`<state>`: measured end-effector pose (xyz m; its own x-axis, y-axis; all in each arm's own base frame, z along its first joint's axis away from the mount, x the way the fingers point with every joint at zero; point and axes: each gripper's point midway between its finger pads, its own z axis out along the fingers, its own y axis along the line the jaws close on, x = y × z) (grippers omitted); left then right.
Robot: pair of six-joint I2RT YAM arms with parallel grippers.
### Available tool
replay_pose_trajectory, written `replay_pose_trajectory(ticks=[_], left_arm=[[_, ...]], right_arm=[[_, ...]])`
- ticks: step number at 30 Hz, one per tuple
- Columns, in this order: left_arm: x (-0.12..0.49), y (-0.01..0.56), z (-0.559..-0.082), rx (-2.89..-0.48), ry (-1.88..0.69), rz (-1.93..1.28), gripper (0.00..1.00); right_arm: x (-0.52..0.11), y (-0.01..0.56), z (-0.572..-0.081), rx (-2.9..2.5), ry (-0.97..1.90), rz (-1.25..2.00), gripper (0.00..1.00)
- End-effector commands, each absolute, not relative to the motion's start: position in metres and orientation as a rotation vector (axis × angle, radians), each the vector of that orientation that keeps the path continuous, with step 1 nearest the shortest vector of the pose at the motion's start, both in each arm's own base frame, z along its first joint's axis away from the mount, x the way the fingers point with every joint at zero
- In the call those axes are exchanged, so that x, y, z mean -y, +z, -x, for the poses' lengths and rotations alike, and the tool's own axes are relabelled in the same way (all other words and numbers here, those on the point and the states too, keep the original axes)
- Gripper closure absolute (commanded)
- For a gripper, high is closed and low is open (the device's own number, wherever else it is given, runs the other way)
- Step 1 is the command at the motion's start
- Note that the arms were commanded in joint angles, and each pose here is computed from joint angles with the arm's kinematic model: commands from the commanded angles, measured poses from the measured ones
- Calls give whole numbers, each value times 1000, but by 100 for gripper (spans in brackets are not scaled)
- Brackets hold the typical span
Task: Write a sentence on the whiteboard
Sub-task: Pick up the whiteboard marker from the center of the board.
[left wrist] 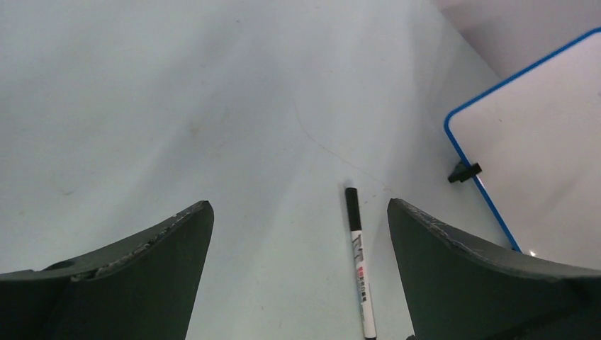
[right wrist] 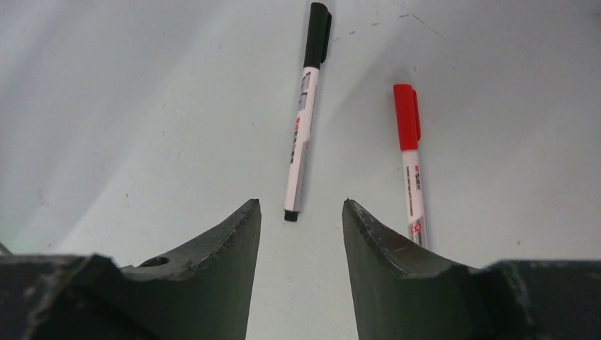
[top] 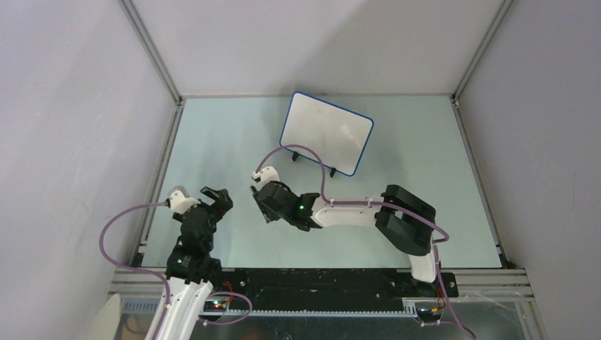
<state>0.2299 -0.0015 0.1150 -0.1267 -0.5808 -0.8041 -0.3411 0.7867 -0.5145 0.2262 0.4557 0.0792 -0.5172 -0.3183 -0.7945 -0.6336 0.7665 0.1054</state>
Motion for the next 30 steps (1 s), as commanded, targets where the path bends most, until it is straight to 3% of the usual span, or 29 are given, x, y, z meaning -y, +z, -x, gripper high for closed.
replay_pose_trajectory(ticks=[1, 15, 22, 24, 25, 30], left_arm=[[-19, 124, -225, -1660, -172, 849, 1], [-16, 123, -227, -1676, -178, 844, 1], [-12, 123, -228, -1688, -192, 821, 1], [-8, 123, -230, -1700, -207, 804, 1], [-7, 124, -230, -1700, -212, 797, 1], [12, 127, -237, -1723, -304, 706, 1]], right_arm=[[-469, 83, -232, -2155, 462, 676, 50], [-477, 45, -228, -2241, 357, 746, 55], [-473, 20, -228, -2298, 269, 762, 73], [-470, 19, -228, -2303, 258, 759, 86], [-470, 23, -228, -2298, 265, 755, 98], [-470, 68, -223, -2232, 398, 714, 100]])
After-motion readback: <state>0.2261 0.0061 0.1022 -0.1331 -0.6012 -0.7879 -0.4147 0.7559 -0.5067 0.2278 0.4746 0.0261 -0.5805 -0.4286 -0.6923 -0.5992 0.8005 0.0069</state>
